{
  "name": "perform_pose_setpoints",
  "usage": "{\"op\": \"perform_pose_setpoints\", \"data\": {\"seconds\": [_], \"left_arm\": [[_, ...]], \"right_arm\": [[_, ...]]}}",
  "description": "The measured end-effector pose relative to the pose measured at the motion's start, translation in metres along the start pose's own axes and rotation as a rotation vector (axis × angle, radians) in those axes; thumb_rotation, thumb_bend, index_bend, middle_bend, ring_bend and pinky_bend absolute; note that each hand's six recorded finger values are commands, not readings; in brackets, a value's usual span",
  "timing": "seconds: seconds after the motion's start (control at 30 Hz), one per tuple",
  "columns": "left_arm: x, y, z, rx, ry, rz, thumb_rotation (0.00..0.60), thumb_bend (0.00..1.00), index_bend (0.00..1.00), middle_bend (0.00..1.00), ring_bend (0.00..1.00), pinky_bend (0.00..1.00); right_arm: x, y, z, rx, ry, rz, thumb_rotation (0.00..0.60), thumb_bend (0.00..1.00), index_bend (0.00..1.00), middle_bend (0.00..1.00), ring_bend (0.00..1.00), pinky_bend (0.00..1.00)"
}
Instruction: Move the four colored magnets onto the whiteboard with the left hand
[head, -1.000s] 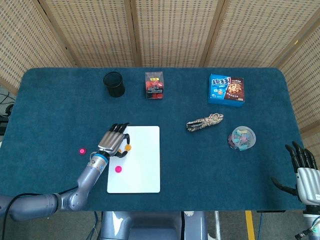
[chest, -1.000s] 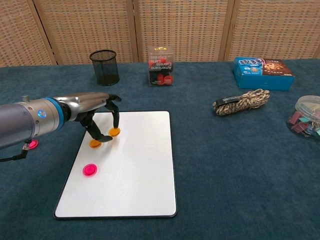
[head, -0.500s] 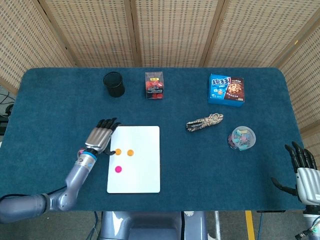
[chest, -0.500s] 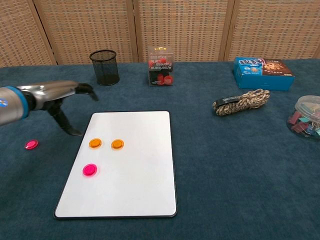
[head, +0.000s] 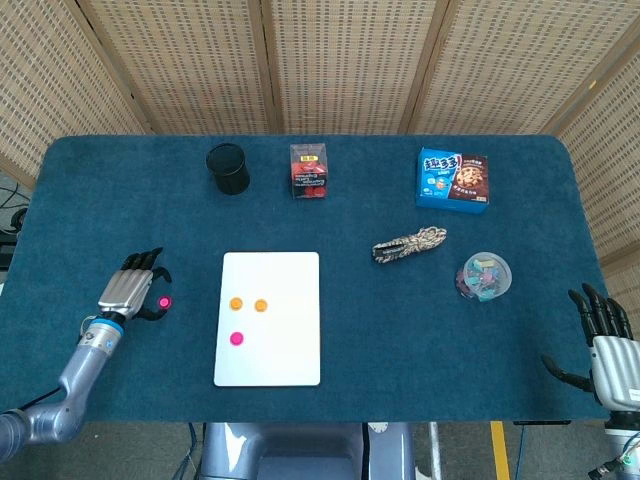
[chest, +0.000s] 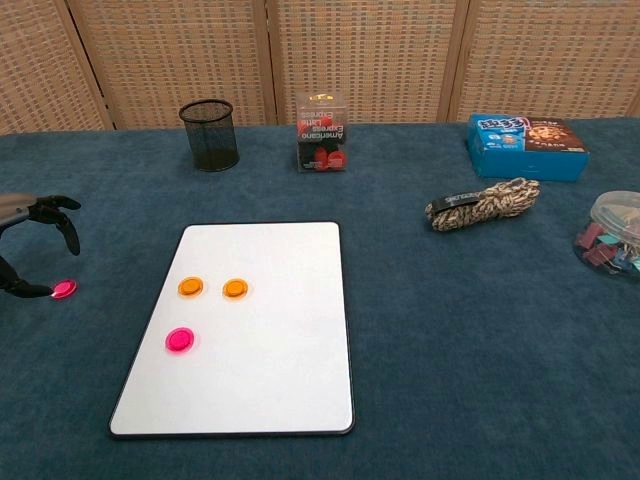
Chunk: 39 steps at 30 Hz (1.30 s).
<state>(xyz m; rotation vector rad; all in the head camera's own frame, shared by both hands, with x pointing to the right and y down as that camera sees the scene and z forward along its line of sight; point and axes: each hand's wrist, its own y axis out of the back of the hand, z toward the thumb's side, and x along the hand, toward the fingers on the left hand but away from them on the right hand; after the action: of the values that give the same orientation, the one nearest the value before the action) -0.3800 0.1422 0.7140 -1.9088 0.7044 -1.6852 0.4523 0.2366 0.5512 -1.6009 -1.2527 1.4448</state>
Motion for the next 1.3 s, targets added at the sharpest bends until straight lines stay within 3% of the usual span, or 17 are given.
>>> {"op": "perform_pose_setpoints", "data": {"seconds": [0.23,1.3], "left_arm": [[-0.003,-0.004,-0.02,0.01,0.018,0.013,0.6,0.26,0.38,0.0,0.0,0.0],[0.01,-0.024,-0.008,0.026,0.01,-0.016,0.6,0.31,0.41,0.0,0.0,0.0]], "right_arm": [[0.0,0.0,0.0,0.0,0.001,0.001,0.6,0.24,0.0,0.0,0.0,0.0],[0.0,0.0,0.0,-0.004,-0.001,0.005,0.6,0.24,0.0,0.0,0.0,0.0]]}}
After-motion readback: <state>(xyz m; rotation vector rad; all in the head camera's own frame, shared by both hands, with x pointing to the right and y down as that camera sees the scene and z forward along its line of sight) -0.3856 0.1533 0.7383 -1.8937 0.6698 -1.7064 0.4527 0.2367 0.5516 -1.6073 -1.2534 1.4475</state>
